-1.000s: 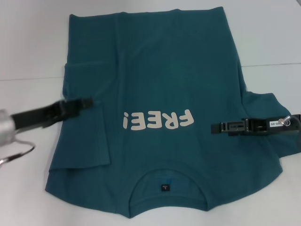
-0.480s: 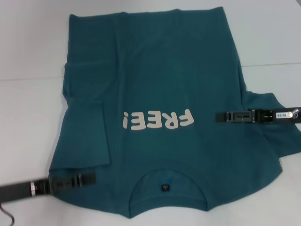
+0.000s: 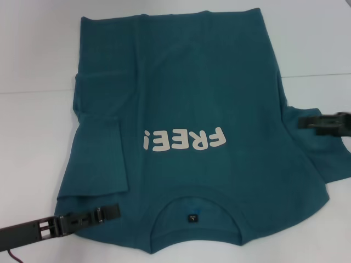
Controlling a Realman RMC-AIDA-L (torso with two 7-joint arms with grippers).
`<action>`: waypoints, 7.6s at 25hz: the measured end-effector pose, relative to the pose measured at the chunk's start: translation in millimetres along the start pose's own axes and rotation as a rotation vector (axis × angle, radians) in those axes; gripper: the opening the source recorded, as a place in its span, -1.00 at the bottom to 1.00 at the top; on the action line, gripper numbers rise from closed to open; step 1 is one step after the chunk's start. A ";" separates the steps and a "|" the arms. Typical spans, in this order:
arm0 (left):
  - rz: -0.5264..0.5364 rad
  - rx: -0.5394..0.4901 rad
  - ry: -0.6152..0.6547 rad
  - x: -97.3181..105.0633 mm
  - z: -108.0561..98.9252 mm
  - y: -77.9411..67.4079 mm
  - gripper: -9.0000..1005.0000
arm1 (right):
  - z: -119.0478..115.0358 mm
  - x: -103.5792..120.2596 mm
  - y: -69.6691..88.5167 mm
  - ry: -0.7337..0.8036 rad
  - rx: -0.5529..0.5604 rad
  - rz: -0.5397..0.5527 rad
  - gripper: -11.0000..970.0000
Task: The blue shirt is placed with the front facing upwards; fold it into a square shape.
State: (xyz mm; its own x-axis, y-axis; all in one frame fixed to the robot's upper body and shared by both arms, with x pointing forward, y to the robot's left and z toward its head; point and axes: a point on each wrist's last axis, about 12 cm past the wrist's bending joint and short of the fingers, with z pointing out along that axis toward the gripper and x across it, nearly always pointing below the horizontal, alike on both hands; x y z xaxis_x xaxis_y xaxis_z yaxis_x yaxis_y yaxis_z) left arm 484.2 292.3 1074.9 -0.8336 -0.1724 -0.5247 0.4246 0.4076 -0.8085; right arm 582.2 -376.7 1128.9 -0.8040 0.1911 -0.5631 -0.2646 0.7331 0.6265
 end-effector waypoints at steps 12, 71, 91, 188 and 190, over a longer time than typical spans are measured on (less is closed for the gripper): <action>0.008 0.035 0.010 -4.4 1.0 -3.9 0.50 | -55.5 -16.4 -17.9 0.134 0.197 -0.008 0.92; -0.038 -0.036 -0.048 -1.8 12.7 11.5 0.49 | 38.9 -29.7 -31.6 -0.018 0.445 0.062 0.81; -0.045 -0.038 -0.054 -0.1 14.8 14.4 0.49 | 60.6 -22.8 -30.0 -0.008 0.493 0.019 0.80; -0.087 -0.053 -0.125 4.9 5.0 20.2 0.47 | 85.0 -53.0 43.9 0.130 0.324 -0.047 -0.88; -0.087 -0.055 -0.127 4.7 4.8 20.3 0.47 | 89.0 -51.7 43.1 0.112 0.331 -0.033 -0.87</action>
State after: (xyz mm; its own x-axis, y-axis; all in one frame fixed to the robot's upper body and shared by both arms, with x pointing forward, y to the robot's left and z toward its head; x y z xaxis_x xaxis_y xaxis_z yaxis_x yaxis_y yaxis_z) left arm 490.6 295.4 1054.7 -0.8139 -0.3196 -0.4853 0.3297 0.4336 -0.8386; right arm 659.8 -296.9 1137.1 -0.8563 0.1042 -0.5058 -0.1189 0.9133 0.3895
